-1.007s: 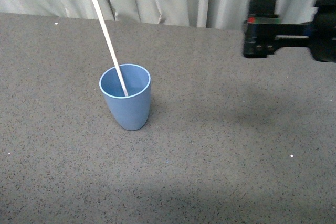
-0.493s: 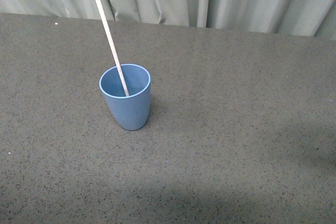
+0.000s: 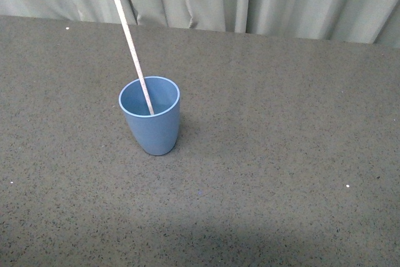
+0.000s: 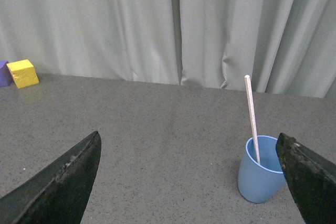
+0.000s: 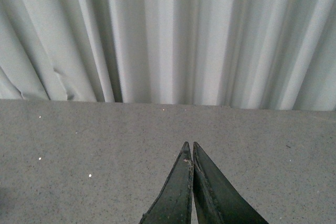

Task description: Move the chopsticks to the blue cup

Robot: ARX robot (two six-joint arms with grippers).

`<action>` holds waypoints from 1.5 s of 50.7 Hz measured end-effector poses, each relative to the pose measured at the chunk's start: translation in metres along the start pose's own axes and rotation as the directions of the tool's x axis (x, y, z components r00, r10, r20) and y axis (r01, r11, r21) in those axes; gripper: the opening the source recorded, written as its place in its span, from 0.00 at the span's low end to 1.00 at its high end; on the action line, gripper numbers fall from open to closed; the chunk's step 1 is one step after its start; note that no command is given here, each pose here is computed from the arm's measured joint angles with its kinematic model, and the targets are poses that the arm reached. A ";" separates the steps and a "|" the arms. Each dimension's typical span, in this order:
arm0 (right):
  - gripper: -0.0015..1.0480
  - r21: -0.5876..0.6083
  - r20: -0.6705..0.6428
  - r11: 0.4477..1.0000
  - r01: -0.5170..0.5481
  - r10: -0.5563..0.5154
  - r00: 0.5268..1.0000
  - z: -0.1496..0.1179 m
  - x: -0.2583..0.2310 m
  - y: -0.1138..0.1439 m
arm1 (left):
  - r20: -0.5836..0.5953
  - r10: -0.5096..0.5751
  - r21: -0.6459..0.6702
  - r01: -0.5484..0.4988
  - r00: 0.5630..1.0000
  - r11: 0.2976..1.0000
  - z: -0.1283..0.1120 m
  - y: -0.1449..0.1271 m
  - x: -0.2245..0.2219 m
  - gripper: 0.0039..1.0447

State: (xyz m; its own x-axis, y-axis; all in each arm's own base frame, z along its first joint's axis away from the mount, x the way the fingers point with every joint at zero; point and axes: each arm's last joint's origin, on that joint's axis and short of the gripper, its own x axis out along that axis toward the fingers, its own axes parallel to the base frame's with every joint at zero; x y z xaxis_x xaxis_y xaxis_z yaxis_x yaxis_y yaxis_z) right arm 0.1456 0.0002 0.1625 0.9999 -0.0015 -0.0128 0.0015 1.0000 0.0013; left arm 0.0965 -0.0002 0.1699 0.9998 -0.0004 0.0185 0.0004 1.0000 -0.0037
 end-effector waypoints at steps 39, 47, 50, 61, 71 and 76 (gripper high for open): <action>0.01 0.000 0.020 1.000 -0.003 0.003 1.000 0.005 -0.028 0.000 | 0.000 0.000 0.000 0.000 1.000 1.000 0.000 0.000 0.000 0.94; 0.01 0.000 0.021 1.000 -0.003 0.003 1.000 0.005 -0.032 0.000 | 0.000 0.000 0.000 0.000 1.000 1.000 0.000 0.000 0.000 0.94; 0.01 0.000 0.021 1.000 -0.003 0.003 1.000 0.005 -0.033 0.000 | 0.000 0.000 0.000 0.000 1.000 1.000 0.000 0.000 0.000 0.94; 0.01 0.000 0.021 1.000 -0.003 0.003 1.000 0.005 -0.037 0.000 | 0.000 0.000 0.000 0.000 1.000 1.000 0.000 0.000 0.000 0.94; 0.01 -0.001 0.011 1.000 -0.005 0.005 1.000 0.002 -0.047 0.000 | 0.000 0.000 0.000 0.000 1.000 1.000 0.000 0.000 0.000 0.94; 0.01 -0.001 0.016 1.000 -0.005 0.005 1.000 0.002 -0.048 0.000 | 0.000 0.000 0.000 0.000 1.000 1.000 0.000 0.000 0.000 0.94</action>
State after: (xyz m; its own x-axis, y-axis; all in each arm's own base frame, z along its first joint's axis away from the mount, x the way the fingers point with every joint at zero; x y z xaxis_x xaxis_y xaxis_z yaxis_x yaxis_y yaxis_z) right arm 0.0977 0.0003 0.1652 1.0000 0.0038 0.0036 -0.0038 1.0000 0.0006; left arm 0.0965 -0.0002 0.1699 0.9998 -0.0008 0.0185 0.0008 1.0000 -0.0040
